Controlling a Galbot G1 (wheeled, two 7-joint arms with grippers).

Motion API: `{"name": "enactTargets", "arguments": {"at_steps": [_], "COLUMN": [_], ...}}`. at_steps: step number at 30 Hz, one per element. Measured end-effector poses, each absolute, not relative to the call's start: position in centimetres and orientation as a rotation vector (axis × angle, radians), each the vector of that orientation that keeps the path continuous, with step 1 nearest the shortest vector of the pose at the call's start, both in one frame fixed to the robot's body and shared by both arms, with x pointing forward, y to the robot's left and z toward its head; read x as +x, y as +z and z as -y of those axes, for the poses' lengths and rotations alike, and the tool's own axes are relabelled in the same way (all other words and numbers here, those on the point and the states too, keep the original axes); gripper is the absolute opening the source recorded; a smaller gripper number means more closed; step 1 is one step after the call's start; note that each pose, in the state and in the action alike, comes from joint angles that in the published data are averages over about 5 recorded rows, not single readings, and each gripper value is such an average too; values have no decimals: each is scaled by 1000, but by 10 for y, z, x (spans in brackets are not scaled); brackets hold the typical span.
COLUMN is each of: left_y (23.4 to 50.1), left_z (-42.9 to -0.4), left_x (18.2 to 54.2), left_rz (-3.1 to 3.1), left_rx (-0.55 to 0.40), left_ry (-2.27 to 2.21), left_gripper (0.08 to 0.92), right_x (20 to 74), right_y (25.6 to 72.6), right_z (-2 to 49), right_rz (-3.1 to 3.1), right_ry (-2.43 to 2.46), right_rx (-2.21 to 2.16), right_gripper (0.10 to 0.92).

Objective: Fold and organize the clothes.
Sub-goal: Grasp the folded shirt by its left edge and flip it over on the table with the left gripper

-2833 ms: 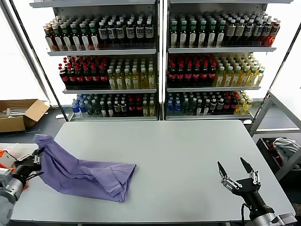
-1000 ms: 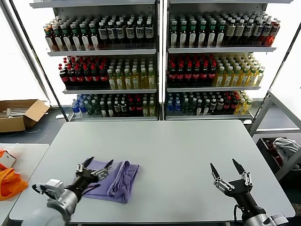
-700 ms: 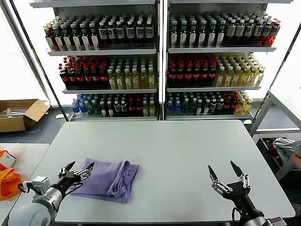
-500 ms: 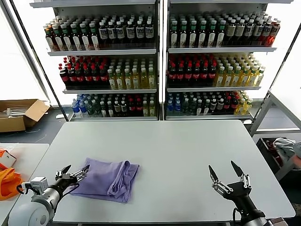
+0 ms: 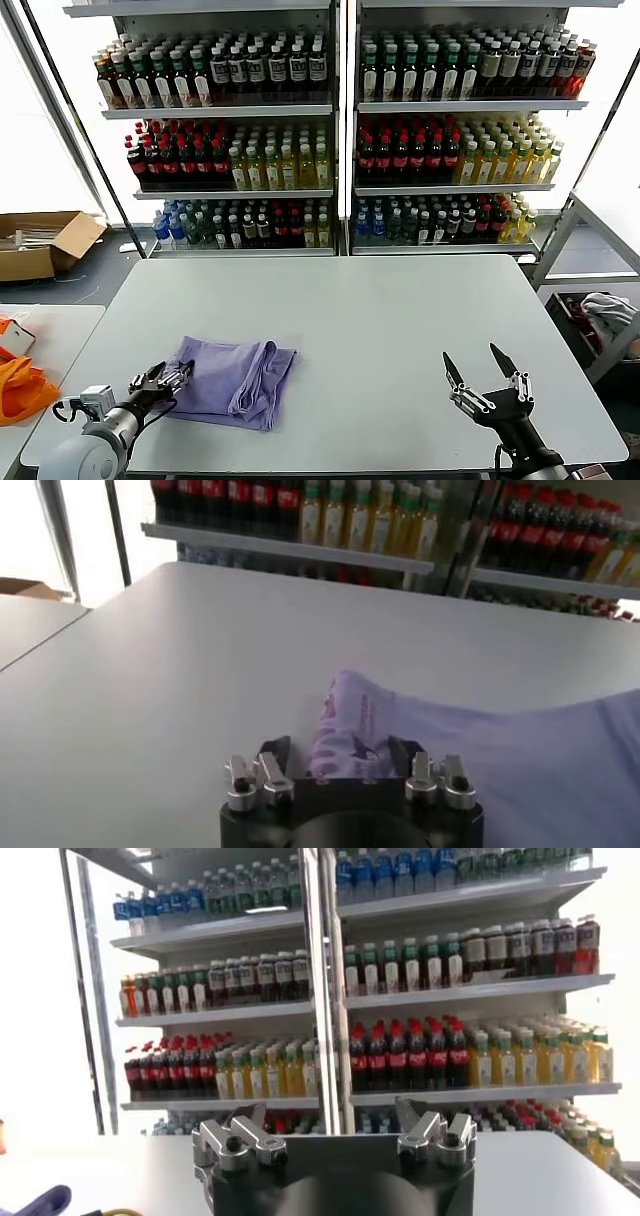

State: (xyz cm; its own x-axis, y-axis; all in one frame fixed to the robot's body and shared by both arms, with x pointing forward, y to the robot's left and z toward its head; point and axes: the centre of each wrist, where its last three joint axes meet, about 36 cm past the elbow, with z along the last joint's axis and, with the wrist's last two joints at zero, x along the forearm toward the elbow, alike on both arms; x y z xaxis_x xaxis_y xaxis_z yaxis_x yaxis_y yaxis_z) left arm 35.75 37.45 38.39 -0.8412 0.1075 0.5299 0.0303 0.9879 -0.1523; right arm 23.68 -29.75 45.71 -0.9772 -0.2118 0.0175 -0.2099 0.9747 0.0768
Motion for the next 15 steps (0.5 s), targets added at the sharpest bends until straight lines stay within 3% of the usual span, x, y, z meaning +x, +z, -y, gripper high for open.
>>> {"name": "enactTargets", "arguments": {"at_steps": [9,15], "left_y": [375,383], "left_z": [-366,-380], "left_x": [353,349], "left_rz": [2583,2630], "left_rx": [-97,-50], "left_ry": [209,176], "left_gripper": [353,180], "right_x": [238,240], "right_y": [457,456], "right_z": [298,302], "right_rz": [3101,3101], "right_ry": [-132,-132], "right_rx": [327,325], "right_gripper": [823,823]}}
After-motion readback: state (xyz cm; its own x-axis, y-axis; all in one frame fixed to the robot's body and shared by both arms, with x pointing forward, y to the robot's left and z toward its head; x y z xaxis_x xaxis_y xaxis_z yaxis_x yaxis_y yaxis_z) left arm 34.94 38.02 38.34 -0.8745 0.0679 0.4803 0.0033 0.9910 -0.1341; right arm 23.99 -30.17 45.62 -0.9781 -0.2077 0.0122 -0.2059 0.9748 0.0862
